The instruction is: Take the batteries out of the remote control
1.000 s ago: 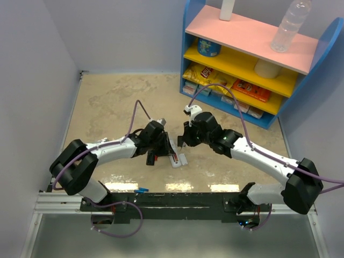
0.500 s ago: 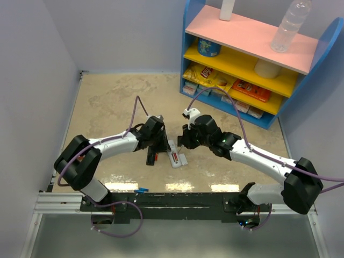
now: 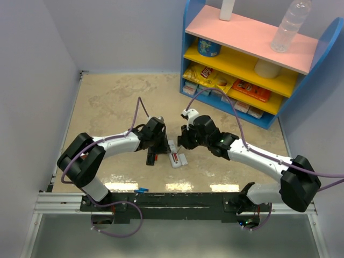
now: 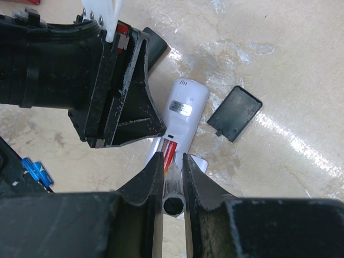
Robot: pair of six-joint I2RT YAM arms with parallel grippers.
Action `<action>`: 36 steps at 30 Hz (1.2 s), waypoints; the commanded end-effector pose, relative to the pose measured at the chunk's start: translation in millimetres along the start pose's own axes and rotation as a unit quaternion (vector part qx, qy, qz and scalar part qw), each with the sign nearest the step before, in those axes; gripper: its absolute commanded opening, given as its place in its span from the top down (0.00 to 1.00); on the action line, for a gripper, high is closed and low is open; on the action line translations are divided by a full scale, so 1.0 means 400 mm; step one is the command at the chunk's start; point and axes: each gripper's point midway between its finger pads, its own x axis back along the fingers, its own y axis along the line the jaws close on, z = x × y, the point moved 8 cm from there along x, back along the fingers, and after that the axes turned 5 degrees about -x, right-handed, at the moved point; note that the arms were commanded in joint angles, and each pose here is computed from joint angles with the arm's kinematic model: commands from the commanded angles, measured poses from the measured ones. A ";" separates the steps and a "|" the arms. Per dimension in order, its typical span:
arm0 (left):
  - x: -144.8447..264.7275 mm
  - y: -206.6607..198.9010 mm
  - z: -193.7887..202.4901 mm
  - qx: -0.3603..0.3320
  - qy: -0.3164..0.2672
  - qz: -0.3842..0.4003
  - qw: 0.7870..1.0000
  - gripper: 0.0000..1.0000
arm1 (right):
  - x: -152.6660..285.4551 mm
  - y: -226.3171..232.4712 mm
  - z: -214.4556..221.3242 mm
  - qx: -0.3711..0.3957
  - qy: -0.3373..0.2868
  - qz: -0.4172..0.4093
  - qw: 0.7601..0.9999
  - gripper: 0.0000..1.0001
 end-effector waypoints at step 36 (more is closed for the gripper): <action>-0.035 0.026 0.032 0.004 0.023 0.003 1.000 0.73 | -0.049 -0.015 0.168 0.017 0.051 -0.051 0.997 1.00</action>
